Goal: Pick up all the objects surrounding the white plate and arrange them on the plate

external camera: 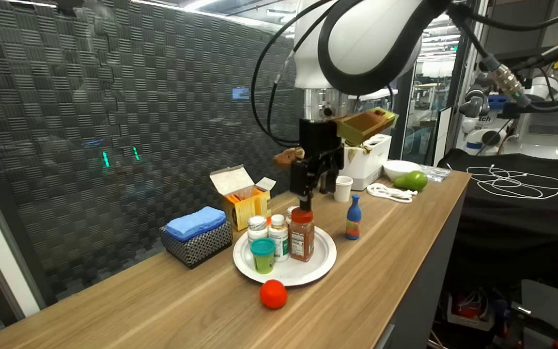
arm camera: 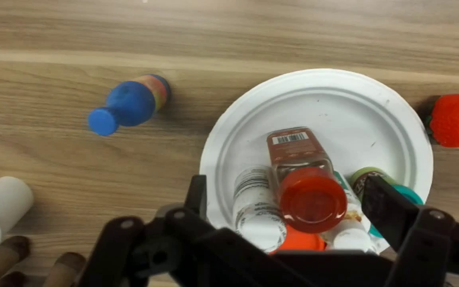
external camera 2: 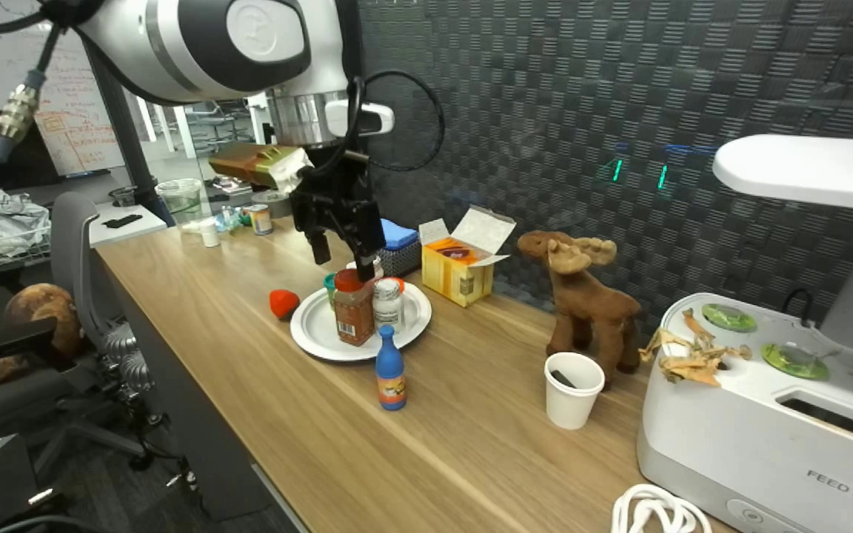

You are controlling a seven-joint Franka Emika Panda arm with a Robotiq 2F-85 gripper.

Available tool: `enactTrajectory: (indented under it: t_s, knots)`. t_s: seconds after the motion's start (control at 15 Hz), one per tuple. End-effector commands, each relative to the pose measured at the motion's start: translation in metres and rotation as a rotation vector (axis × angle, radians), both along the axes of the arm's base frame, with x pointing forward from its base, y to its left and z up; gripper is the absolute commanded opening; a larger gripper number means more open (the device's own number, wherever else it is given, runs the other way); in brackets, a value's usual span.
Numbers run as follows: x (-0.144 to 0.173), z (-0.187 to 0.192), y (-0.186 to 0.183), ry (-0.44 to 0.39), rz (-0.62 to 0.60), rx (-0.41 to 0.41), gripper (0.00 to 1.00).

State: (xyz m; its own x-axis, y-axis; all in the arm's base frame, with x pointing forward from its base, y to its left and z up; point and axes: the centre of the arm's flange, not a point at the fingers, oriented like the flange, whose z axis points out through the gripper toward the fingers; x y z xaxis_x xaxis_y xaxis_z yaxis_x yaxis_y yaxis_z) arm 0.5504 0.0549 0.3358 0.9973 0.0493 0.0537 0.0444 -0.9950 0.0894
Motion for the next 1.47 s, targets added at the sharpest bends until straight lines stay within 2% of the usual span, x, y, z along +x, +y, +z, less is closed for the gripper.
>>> enactTrajectory:
  t_s: [0.0, 0.27, 0.53, 1.07, 1.13, 1.2, 1.4]
  knots:
    - [-0.011, 0.034, -0.034, 0.008, -0.132, -0.007, 1.00]
    - [-0.013, 0.021, -0.075, 0.072, -0.241, 0.039, 1.00]
    - [-0.006, 0.003, -0.099, 0.063, -0.306, 0.054, 1.00]
    - [-0.001, -0.022, -0.104, 0.089, -0.355, 0.066, 1.00]
    - [-0.002, -0.023, -0.103, 0.090, -0.361, 0.064, 0.89]
    - [-0.003, -0.023, -0.103, 0.091, -0.365, 0.059, 0.74]
    - [-0.007, -0.023, -0.106, 0.080, -0.388, 0.050, 0.49]
